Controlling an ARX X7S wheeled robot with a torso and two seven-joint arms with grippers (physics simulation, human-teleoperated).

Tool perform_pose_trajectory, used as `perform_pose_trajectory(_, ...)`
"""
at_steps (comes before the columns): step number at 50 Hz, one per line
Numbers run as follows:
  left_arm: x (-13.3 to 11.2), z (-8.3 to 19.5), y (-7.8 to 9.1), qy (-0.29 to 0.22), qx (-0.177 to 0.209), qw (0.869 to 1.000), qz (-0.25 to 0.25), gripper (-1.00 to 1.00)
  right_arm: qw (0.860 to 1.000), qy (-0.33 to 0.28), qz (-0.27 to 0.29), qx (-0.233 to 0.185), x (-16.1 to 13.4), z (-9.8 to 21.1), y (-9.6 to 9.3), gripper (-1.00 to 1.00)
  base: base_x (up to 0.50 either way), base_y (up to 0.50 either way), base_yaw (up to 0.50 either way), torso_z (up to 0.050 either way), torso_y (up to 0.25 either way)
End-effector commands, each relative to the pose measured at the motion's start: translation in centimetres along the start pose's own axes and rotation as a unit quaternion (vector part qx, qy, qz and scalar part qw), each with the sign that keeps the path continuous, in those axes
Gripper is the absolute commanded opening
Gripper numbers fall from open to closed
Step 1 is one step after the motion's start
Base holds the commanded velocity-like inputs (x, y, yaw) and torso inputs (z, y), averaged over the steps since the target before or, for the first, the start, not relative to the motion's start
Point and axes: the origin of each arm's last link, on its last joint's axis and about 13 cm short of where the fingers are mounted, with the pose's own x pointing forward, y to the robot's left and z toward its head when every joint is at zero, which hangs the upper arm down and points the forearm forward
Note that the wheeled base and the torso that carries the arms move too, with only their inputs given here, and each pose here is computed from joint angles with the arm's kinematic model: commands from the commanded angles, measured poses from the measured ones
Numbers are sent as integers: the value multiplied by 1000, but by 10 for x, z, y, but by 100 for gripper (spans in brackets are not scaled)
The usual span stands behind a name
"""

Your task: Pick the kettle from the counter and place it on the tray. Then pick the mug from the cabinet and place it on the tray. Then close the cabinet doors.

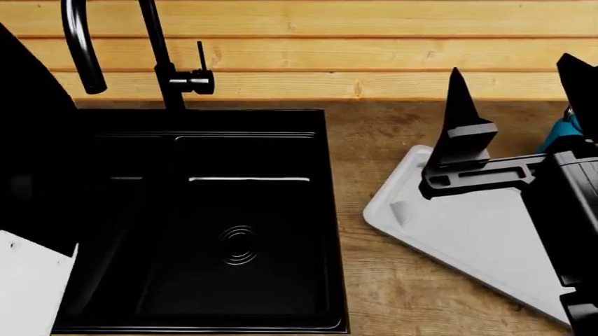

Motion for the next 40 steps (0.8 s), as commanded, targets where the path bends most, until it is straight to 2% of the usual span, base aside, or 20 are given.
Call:
perform_pose_trajectory(1, -5, -47, 2, 20, -26, 999, -19, -100, 1000, 1, 1, 0, 0, 0, 1, 100, 0, 0, 0, 0, 0)
perform_pose_trajectory(8, -6, -83, 5, 44, -41, 998, -21, -100, 1000, 3, 3, -1, 1, -1, 2, 100, 0, 0, 0, 0, 0)
perform_pose_trajectory(10, -11, -116, 7, 66, -54, 996, -25, -100, 1000, 2, 4, 0, 2, -1, 2, 100, 0, 0, 0, 0, 0)
perform_pose_trajectory(13, -15, -133, 9, 76, -64, 995, -29, -100, 1000, 3, 3, 3, 3, -1, 2, 100, 0, 0, 0, 0, 0)
perform_pose_trajectory(27, -14, -126, 9, 73, -63, 995, -24, -100, 1000, 5, -2, 19, 3, 0, 0, 100, 0, 0, 0, 0, 0)
perform_pose_trajectory(40, -12, -118, 8, 66, -57, 996, -25, -100, 1000, 4, -2, 19, 2, 1, 0, 100, 0, -483, 0, 0, 0)
